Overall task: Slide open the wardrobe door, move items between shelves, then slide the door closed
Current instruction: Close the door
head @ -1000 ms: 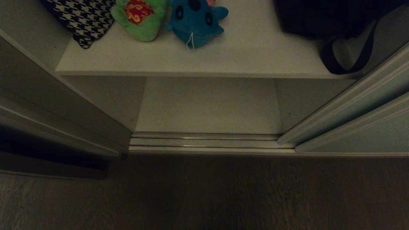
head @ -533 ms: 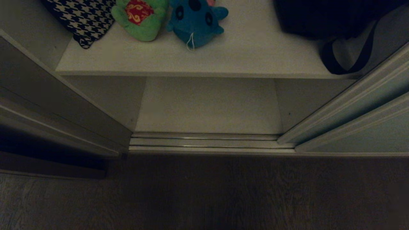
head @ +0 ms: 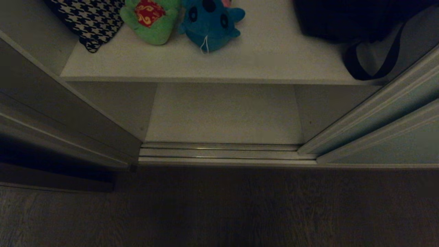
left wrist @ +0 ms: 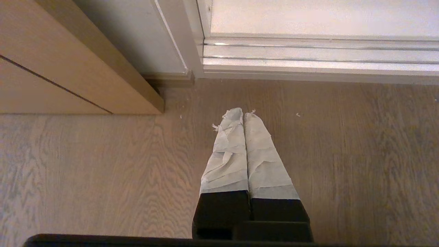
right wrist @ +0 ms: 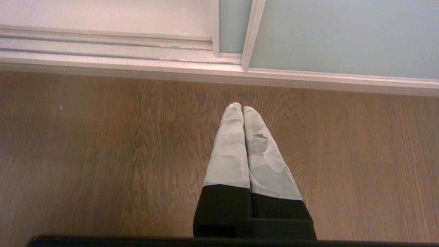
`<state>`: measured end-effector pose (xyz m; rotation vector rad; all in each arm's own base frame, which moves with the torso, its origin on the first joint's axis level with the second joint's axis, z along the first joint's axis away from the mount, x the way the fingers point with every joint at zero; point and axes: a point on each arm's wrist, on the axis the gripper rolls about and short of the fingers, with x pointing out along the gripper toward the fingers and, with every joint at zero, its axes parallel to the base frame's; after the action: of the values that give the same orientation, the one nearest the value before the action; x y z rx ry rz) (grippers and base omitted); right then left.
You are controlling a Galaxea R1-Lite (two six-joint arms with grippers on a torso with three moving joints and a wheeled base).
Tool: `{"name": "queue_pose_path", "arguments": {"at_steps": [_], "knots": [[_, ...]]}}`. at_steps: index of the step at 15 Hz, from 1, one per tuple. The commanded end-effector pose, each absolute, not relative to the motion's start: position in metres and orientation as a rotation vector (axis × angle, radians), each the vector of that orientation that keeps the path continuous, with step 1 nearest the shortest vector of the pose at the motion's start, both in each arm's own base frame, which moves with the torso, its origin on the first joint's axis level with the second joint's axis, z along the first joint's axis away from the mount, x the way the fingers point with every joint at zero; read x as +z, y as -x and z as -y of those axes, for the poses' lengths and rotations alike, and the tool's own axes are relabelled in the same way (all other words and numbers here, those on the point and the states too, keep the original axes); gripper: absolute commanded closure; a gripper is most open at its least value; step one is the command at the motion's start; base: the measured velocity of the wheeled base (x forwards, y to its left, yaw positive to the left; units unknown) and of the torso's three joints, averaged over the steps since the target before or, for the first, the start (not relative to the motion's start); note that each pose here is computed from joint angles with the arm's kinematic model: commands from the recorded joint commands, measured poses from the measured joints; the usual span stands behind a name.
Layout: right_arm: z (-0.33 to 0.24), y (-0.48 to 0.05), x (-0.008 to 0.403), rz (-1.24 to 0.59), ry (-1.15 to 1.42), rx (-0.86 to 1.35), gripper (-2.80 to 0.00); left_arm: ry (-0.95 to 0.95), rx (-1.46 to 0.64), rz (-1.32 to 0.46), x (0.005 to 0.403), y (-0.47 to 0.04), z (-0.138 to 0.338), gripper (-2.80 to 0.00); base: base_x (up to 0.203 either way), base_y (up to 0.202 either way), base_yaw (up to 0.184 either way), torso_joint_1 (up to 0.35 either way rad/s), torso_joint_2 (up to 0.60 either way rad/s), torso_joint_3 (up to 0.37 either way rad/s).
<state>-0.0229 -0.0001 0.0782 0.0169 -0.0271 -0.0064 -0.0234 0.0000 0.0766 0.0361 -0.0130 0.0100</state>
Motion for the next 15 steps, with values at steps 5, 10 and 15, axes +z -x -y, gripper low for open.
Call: {"name": "queue_pose_path", "arguments": {"at_steps": [5, 10, 15], "knots": [[0.0002, 0.023, 0.0786, 0.028, -0.017, -0.007, 0.0, -0.051, 0.011, 0.004, 0.0762, 0.0229, 0.0, 0.0, 0.0, 0.0, 0.0, -0.001, 0.0, 0.158], [0.0001, 0.0229, 0.0785, 0.027, -0.017, -0.006, 0.0, -0.058, 0.009, 0.004, 0.0762, 0.0229, 0.0, 0.0, 0.0, 0.0, 0.0, 0.002, 0.0, 0.196], [0.0001, 0.0229, 0.0783, 0.027, -0.017, -0.006, 0.0, -0.049, 0.009, 0.004, 0.0762, 0.0229, 0.0, 0.0, 0.0, 0.0, 0.0, 0.001, 0.0, 0.2]]}}
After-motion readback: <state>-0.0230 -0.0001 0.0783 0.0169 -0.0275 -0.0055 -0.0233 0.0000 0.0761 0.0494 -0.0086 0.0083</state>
